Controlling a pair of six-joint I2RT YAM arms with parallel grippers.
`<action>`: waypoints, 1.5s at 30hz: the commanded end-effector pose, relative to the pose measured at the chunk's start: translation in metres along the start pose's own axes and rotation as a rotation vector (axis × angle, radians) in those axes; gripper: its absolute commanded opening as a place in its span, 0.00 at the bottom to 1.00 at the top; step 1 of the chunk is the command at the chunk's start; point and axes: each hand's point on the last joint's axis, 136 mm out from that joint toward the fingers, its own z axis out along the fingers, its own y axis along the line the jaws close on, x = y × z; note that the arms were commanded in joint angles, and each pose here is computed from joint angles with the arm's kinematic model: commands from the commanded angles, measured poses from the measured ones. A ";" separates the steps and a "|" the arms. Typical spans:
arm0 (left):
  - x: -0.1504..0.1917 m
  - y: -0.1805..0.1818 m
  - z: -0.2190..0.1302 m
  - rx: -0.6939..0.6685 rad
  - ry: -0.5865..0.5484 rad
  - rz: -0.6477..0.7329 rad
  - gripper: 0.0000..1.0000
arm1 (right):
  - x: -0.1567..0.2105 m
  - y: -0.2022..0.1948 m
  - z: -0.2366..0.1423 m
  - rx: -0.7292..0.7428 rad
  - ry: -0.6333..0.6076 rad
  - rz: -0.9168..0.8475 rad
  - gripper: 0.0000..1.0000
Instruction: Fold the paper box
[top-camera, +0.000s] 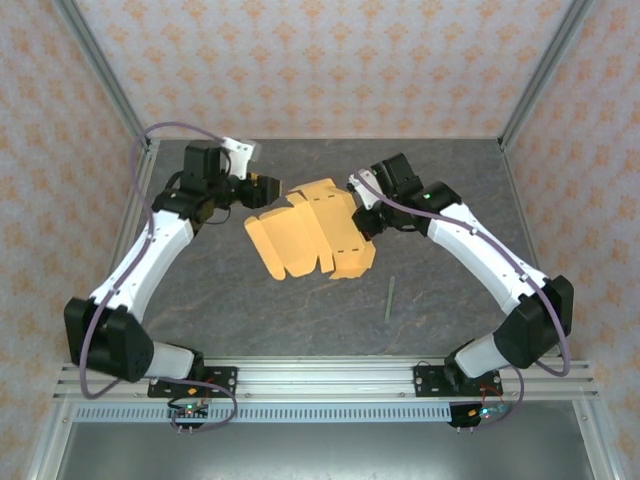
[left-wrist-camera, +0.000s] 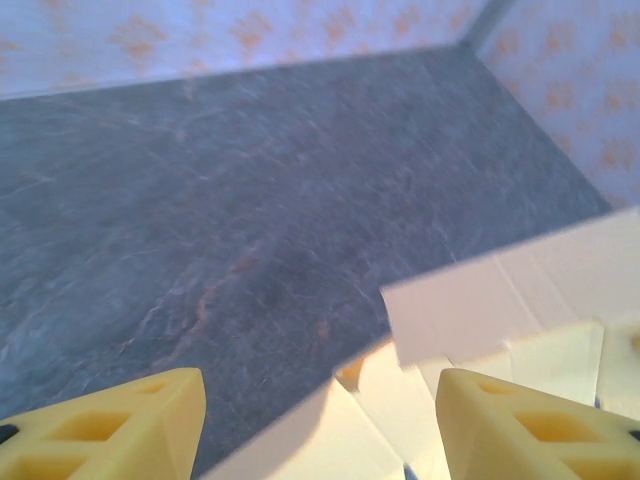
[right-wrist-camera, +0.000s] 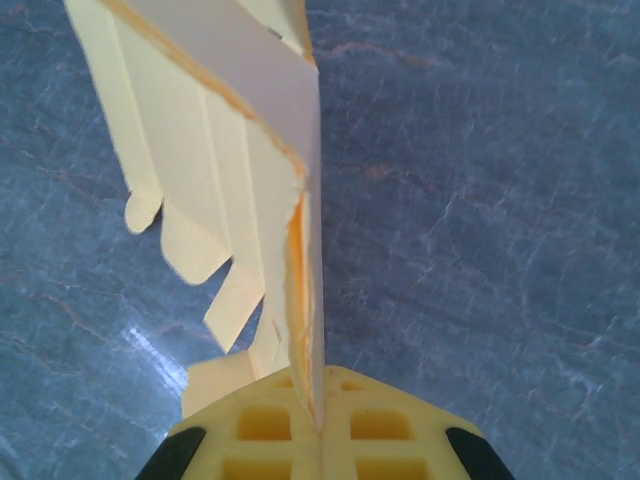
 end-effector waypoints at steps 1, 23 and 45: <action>-0.009 0.002 -0.018 -0.095 -0.130 -0.153 0.62 | 0.010 0.004 0.004 -0.055 0.079 0.080 0.00; 0.114 -0.055 0.071 0.064 0.221 -0.436 0.35 | 0.013 -0.033 0.032 -0.050 0.279 0.396 0.00; 0.161 -0.037 0.177 0.000 0.356 -0.488 0.09 | 0.022 -0.059 0.073 -0.001 0.368 0.392 0.00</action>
